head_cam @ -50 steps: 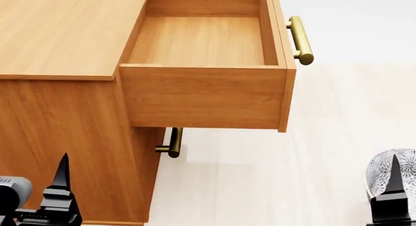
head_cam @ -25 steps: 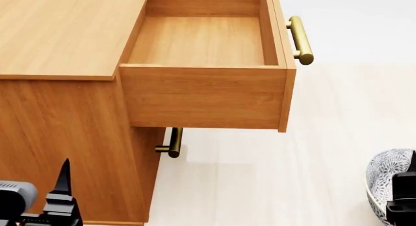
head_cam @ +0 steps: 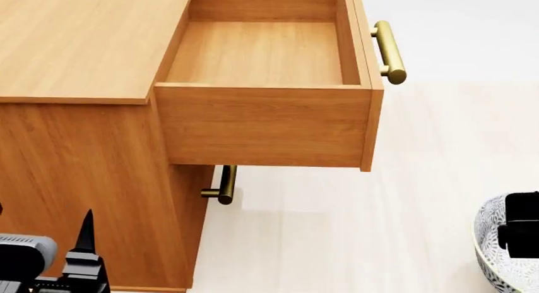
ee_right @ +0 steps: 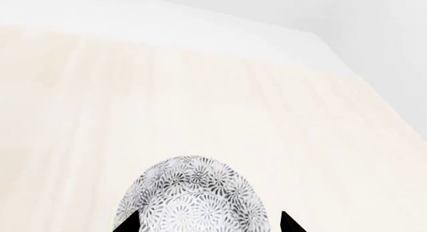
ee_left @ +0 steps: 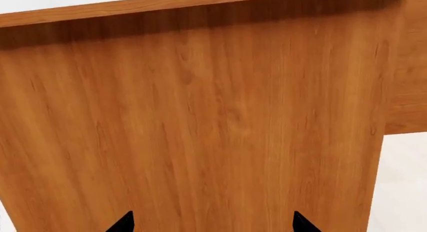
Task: Put the bowl on top of the cabinet.
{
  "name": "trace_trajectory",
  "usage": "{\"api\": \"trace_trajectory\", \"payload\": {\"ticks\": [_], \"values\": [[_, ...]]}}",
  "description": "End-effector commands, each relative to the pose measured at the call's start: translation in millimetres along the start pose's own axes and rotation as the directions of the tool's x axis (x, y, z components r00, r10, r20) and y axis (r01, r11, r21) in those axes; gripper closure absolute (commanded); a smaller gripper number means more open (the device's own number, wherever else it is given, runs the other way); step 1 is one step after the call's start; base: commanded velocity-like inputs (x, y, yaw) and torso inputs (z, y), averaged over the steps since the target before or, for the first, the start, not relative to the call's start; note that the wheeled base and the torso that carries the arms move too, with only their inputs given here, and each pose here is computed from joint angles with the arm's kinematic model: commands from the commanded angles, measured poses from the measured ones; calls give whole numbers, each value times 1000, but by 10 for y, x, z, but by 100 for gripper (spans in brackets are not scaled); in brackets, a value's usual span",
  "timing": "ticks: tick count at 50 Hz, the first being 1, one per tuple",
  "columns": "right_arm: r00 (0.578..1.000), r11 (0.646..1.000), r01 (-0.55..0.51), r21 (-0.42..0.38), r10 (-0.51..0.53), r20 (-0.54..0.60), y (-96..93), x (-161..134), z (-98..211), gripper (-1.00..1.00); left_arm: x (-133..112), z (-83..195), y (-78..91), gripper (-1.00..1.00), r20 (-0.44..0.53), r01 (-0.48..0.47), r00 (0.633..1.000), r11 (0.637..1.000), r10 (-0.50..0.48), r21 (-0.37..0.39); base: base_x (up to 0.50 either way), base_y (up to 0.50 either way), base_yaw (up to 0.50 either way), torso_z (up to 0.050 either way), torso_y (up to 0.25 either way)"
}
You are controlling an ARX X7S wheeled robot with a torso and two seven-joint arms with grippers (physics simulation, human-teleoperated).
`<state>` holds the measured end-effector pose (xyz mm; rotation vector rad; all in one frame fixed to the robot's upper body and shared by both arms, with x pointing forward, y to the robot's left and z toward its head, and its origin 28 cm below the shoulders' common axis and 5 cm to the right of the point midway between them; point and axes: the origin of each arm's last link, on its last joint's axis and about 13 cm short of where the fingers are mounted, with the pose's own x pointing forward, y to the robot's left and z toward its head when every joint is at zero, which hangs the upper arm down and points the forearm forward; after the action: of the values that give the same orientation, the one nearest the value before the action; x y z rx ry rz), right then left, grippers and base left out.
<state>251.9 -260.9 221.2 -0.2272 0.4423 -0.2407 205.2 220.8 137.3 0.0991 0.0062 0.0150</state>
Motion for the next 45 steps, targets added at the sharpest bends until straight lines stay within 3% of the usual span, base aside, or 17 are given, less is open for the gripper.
{"api": "trace_trajectory", "payload": {"ticks": [1, 6, 15, 16, 22, 45], "values": [[997, 1000, -11, -29, 9, -76, 103, 246, -53, -100, 19, -35, 15, -100, -8, -8, 1000, 1000, 8, -3, 0, 0, 0, 0, 0], [994, 992, -97, -83, 92, -65, 257, 288, -55, -100, 16, -46, 13, -100, -11, -8, 1000, 1000, 8, 1, 0, 0, 0, 0, 0], [988, 988, -129, -81, 121, -97, 357, 469, -2, -100, -5, -49, 31, -100, -12, -11, 1000, 1000, 11, 0, 0, 0, 0, 0, 0], [987, 988, -133, -80, 124, -101, 398, 517, -109, -100, -5, -51, 35, -100, -12, -12, 1000, 1000, 12, 1, 0, 0, 0, 0, 0], [984, 987, -141, -75, 131, -119, 411, 560, -58, -100, -2, -69, 50, -100, -16, -18, 1000, 1000, 18, 0, 0, 0, 0, 0, 0], [971, 990, -132, -44, 120, -206, 457, 819, -430, -100, 18, -95, 47, -100, -26, -17, 1000, 1000, 17, -4, 0, 0, 0, 0, 0]]}}
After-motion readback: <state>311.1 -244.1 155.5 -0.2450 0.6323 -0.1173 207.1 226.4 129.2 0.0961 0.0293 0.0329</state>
